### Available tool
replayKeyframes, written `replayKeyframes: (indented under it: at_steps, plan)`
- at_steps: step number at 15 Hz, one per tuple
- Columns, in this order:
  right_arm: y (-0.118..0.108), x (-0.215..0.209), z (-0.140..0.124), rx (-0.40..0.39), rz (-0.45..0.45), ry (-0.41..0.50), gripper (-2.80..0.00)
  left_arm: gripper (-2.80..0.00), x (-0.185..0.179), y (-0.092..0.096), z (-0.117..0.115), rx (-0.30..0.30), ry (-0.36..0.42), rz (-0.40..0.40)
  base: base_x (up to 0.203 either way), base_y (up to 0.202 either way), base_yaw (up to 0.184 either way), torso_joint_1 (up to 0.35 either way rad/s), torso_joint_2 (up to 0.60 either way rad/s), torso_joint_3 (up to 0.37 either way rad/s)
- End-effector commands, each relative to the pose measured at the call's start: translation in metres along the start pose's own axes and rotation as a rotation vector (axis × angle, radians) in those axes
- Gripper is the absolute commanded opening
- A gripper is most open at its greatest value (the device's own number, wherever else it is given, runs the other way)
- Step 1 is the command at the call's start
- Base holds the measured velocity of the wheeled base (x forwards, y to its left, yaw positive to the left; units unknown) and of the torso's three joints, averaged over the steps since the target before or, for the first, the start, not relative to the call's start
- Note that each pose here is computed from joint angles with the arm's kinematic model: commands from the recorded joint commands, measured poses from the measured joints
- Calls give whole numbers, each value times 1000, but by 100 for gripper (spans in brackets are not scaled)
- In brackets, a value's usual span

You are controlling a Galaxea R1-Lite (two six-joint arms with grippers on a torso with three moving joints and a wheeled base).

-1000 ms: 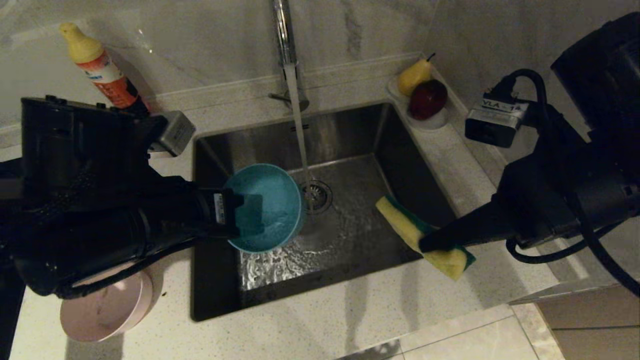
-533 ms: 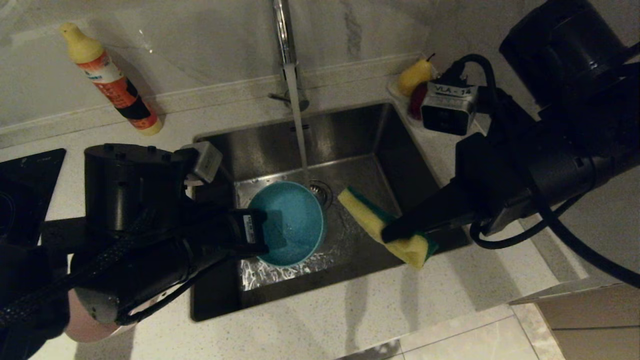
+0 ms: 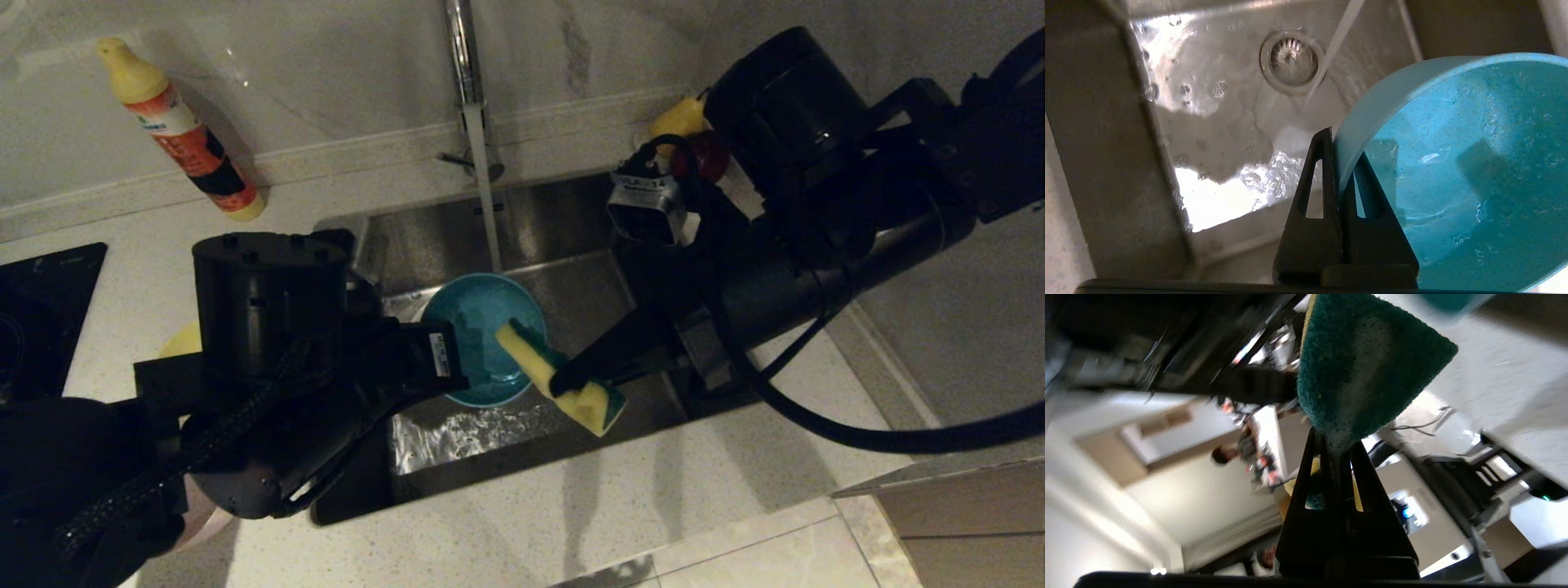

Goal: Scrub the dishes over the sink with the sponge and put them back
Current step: Wipe the bowl

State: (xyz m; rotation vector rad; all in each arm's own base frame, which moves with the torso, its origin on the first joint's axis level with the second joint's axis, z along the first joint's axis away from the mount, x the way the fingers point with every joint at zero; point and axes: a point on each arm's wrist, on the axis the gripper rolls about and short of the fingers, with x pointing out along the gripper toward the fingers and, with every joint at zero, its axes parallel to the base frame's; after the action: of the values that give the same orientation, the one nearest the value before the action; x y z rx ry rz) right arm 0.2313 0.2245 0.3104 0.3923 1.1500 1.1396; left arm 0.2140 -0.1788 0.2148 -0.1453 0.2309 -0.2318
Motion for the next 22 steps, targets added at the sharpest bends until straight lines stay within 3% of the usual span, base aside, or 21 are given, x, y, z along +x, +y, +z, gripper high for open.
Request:
replayKeyframes:
  at_steps: [1,5,11,14,22]
  plan:
    - [-13,22,7,39,-59,17,-280,-280,10,-5,-9,1,-4,0,0,0,0,0,0,0]
    - [-24,31,11,62,-87,25,-280,-280,12,-13,-8,13,-82,-20,0,0,0,0,0,0]
    - [-18,25,21,39,-86,-95,-280,-280,2,-13,-26,38,-48,-47,0,0,0,0,0,0]
    - [-12,18,20,27,-79,-110,-280,-280,2,-12,-27,42,-95,-51,0,0,0,0,0,0]
    - [4,17,13,-14,-46,-110,-280,-280,6,-13,-30,52,-94,-14,0,0,0,0,0,0]
